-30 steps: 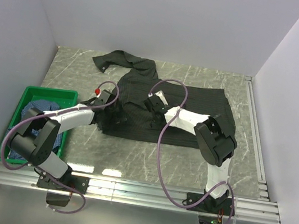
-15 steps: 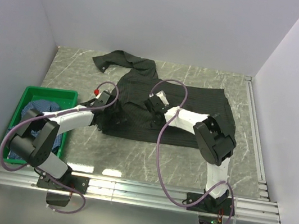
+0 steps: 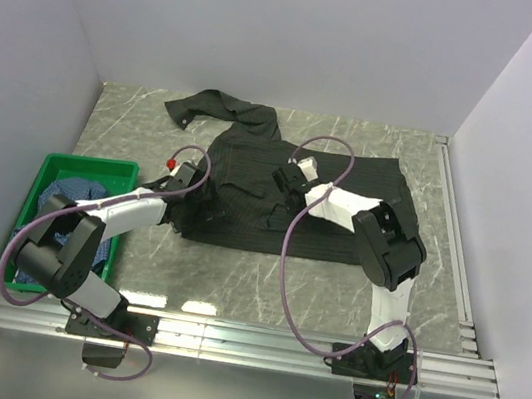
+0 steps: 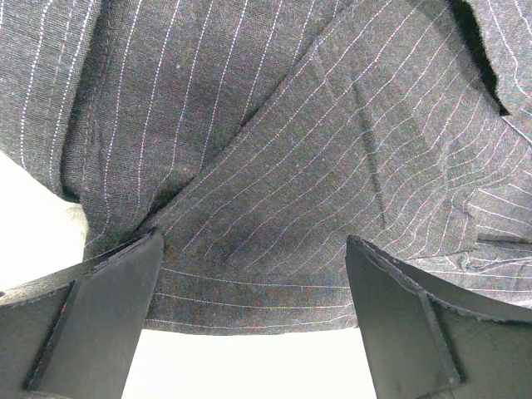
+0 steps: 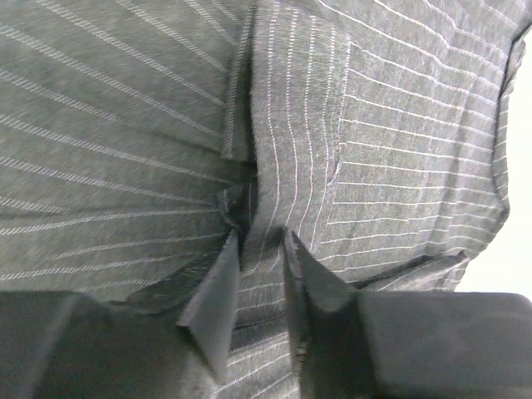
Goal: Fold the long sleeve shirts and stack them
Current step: Fold the shirt
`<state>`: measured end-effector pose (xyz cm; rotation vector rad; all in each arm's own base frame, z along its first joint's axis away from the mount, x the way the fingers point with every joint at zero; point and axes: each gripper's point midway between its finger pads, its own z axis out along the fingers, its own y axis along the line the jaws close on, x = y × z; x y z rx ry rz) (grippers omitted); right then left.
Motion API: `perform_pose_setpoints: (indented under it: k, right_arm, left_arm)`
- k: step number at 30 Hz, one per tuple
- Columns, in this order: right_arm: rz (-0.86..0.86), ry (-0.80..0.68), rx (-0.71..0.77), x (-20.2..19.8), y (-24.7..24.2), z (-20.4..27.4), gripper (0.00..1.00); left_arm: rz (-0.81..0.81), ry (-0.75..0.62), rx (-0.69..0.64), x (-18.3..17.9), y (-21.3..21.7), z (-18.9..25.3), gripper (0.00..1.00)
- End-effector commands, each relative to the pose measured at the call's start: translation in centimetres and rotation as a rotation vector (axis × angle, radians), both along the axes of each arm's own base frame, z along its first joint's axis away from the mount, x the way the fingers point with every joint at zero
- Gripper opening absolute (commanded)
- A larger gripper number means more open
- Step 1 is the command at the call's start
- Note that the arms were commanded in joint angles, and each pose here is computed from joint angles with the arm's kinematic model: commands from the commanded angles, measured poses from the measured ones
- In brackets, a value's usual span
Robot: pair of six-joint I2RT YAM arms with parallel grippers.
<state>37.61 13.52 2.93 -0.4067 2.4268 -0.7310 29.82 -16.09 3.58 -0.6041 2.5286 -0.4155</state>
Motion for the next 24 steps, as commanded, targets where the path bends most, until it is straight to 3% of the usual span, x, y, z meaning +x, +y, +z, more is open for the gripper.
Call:
perform_pose_setpoints:
  k: [1,5,8,11,14,24]
  right_arm:
    - [-0.076,-0.04,0.047,0.7,-0.7,0.8,0.38]
    - [-0.108,-0.019,0.114,0.8,-1.0,0.1,0.38]
    - [-0.132,-0.029,0.143,1.0,-1.6,0.2,0.32]
    - [-0.133,-0.043,0.173,1.2,-1.7,0.9,0.13]
    - [-0.129,-0.063,0.205,1.4,-1.4,2.2,0.01]
    - [-0.188,-0.211,0.455,2.5,-1.7,12.7,0.0]
  left_arm:
    - [0.014,0.042,0.052,-1.4,1.3,-1.1,0.99]
    - [0.013,0.045,0.055,-1.5,1.4,-1.2,0.99]
    - [0.018,0.045,0.054,-1.5,1.4,-1.2,0.99]
    - [0.02,0.047,0.056,-1.5,1.5,-1.2,0.99]
    - [0.02,0.045,0.058,-1.4,1.4,-1.2,0.99]
    - [0.029,0.051,0.064,-1.5,1.6,-1.2,0.99]
